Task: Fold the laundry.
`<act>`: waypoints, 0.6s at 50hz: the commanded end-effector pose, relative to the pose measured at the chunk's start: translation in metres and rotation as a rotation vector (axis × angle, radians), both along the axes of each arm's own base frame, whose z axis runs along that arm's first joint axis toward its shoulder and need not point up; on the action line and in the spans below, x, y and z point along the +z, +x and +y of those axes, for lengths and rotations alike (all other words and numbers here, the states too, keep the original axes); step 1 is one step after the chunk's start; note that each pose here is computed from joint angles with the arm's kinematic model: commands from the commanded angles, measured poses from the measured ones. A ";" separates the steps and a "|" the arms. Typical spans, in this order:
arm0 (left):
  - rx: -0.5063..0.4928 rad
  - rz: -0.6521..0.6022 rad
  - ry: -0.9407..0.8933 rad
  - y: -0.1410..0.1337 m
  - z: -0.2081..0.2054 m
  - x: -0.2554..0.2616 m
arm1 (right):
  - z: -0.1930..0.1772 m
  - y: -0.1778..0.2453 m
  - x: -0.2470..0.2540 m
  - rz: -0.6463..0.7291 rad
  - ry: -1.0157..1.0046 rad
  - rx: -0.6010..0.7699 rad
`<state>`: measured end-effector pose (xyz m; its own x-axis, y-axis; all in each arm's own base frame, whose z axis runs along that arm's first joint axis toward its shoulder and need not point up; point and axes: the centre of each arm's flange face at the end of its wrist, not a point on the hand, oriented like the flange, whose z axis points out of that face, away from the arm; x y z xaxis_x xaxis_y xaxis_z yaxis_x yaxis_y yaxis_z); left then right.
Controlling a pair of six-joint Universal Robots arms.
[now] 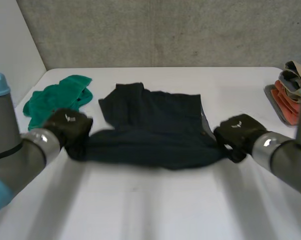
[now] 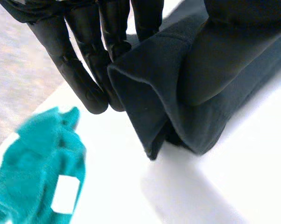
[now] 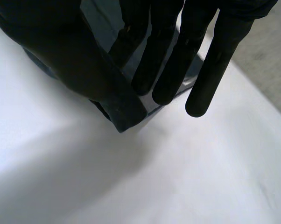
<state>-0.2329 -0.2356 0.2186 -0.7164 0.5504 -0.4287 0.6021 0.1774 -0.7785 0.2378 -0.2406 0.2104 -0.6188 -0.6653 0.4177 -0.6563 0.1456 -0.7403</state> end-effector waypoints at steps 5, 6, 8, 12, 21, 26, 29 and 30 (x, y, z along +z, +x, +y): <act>-0.235 -0.256 0.272 0.005 0.077 -0.002 | 0.053 -0.028 0.011 0.337 0.266 0.197; -0.241 -0.253 0.266 0.003 0.077 -0.002 | 0.053 -0.027 0.009 0.333 0.271 0.196; -0.241 -0.252 0.264 -0.001 0.072 -0.010 | 0.053 -0.021 0.003 0.318 0.261 0.200; -0.212 -0.215 0.163 -0.014 0.040 -0.014 | 0.041 -0.007 -0.004 0.264 0.190 0.185; -0.145 0.072 -0.420 -0.056 -0.059 0.088 | -0.053 0.035 0.063 -0.130 -0.304 -0.037; -0.051 0.379 -0.767 -0.051 -0.089 0.182 | -0.088 0.037 0.143 -0.487 -0.659 -0.158; 0.000 0.595 -0.907 -0.041 -0.099 0.221 | -0.094 0.032 0.190 -0.696 -0.869 -0.179; 0.007 0.640 -0.930 -0.039 -0.100 0.228 | -0.094 0.032 0.198 -0.732 -0.910 -0.177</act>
